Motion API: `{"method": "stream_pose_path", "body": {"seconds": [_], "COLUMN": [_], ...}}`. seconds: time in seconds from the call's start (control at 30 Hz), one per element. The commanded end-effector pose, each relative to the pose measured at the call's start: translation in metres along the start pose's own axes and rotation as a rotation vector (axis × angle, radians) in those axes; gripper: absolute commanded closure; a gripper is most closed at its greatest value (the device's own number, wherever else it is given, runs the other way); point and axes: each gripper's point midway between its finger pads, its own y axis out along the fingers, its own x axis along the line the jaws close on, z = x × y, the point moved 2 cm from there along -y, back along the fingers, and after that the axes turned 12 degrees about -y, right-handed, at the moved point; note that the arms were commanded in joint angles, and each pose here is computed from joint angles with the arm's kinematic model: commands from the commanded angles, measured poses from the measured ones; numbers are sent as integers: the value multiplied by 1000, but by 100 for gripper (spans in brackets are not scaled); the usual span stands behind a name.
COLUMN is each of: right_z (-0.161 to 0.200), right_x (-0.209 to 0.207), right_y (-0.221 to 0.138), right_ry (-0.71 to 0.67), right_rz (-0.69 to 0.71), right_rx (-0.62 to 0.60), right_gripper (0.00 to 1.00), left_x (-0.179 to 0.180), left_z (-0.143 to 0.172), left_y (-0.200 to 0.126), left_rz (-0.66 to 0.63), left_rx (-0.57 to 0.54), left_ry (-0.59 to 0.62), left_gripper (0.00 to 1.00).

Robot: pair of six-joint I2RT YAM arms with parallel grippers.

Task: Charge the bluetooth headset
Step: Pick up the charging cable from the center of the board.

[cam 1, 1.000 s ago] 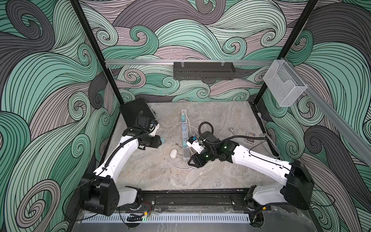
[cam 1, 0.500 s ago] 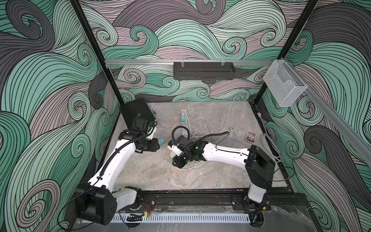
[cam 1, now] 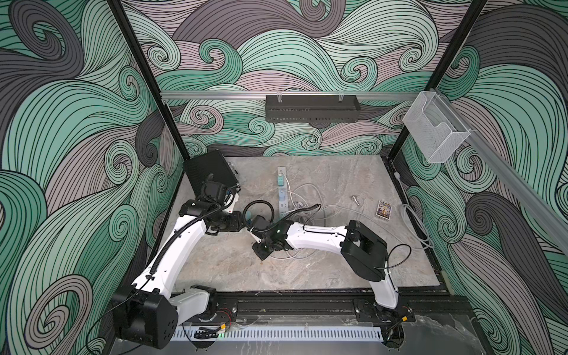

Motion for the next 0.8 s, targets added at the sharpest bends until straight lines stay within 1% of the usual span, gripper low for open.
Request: {"method": "stream_pose_path", "body": {"seconds": [0.0, 0.17, 0.43, 0.67, 0.7, 0.77], "right_z": [0, 5, 7, 12, 11, 10], "right_x": [-12, -10, -1, -2, -3, -4], "right_y": [0, 8, 17, 18, 15, 4], "right_ry": [-29, -56, -81, -103, -108, -123], "right_rz": [129, 156, 124, 140, 143, 149], "right_rx": [22, 54, 67, 89, 84, 70], "right_gripper": [73, 77, 80, 98, 100, 100], "left_x": [-4, -5, -3, -2, -2, -3], "left_z": [0, 0, 1, 0, 0, -2], "left_y": [-9, -9, -7, -7, -7, -7], "left_rz": [22, 23, 20, 15, 15, 15], "left_rx": [-10, -12, -8, -14, -14, -17], "left_ry": [-2, 7, 8, 3, 2, 3], "left_gripper": [71, 71, 71, 71, 71, 71]}}
